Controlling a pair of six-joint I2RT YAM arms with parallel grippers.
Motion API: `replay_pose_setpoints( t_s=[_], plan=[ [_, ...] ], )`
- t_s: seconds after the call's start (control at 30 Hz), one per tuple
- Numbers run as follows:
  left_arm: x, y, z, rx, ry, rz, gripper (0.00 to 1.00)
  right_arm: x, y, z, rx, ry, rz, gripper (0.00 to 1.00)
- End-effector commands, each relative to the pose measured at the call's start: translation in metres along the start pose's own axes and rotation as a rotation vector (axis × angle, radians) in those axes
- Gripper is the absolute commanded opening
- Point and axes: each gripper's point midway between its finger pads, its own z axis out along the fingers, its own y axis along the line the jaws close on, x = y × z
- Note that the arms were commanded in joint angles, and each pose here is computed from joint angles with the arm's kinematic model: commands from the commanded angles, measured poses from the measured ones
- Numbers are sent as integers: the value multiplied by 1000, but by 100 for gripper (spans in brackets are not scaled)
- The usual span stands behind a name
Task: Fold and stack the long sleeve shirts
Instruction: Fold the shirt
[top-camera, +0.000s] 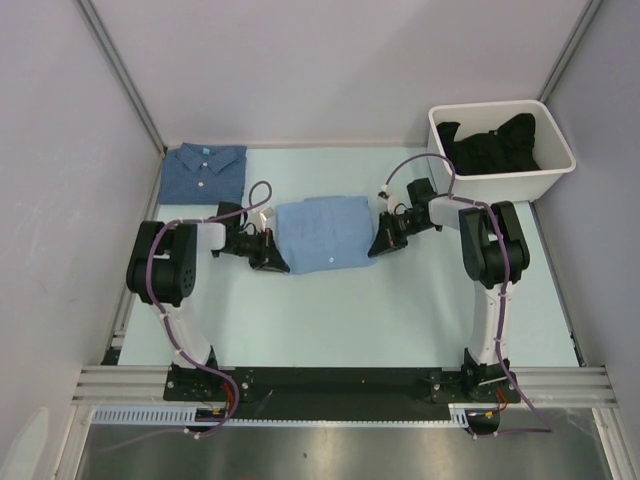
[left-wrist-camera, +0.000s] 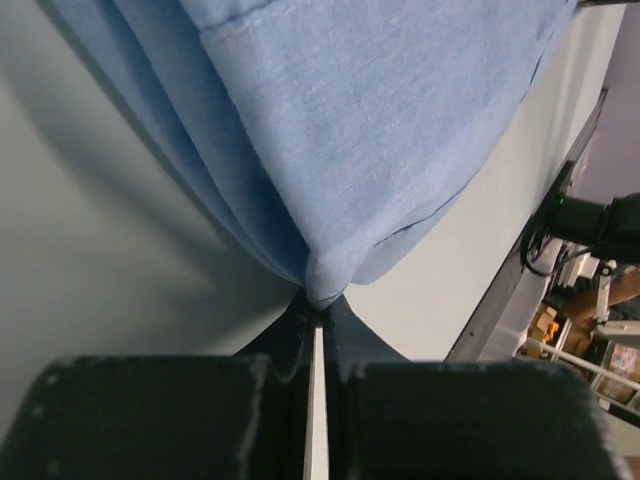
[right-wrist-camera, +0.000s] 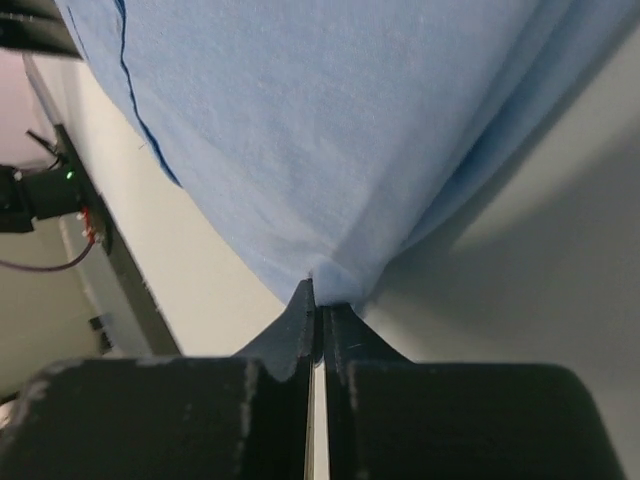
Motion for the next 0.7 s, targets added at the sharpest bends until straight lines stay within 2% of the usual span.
replay_pose_setpoints(
  t_s=[0.0,0.1,0.13,0.17,0.2,0.27,0.3,0.33,0.4,0.43,0.47,0.5,0.57,0.6,0.67],
  plan=[
    [31,-5,-17,-40,81,26,0,42,50,-12,-54,124,128,0],
    [39,7,-27,-75,116,6,0,52,51,-14,-34,137,150,0],
    [35,11,-32,-83,106,-6,3,53,46,-13,-9,141,151,5],
    [36,16,-36,-100,113,-11,9,51,42,-14,2,136,142,14],
    [32,19,-41,-106,102,-14,23,49,38,-16,13,134,142,20],
    [23,18,-49,-117,91,34,36,37,26,-27,57,108,118,33],
    [14,20,-60,-117,48,39,39,37,24,-34,70,116,125,39],
    [3,13,-71,-121,8,98,42,30,17,-46,89,97,119,48],
    [-9,-4,-83,-77,-50,180,51,10,20,-65,106,69,66,52],
    [-18,-19,-92,-61,-88,245,53,-3,27,-78,93,24,44,56],
    [-20,-31,-95,-24,-105,267,65,-13,36,-85,72,-8,24,59],
    [-19,-48,-92,26,-102,289,69,-24,52,-89,15,-46,2,64],
    [-16,-70,-87,84,-96,307,71,-36,85,-87,-73,-98,-71,68],
    [-5,-90,-72,144,-50,332,72,-28,95,-78,-120,-84,-18,73],
    [-7,-103,-58,179,-52,328,73,-22,131,-53,-228,-52,-80,76]
  ],
)
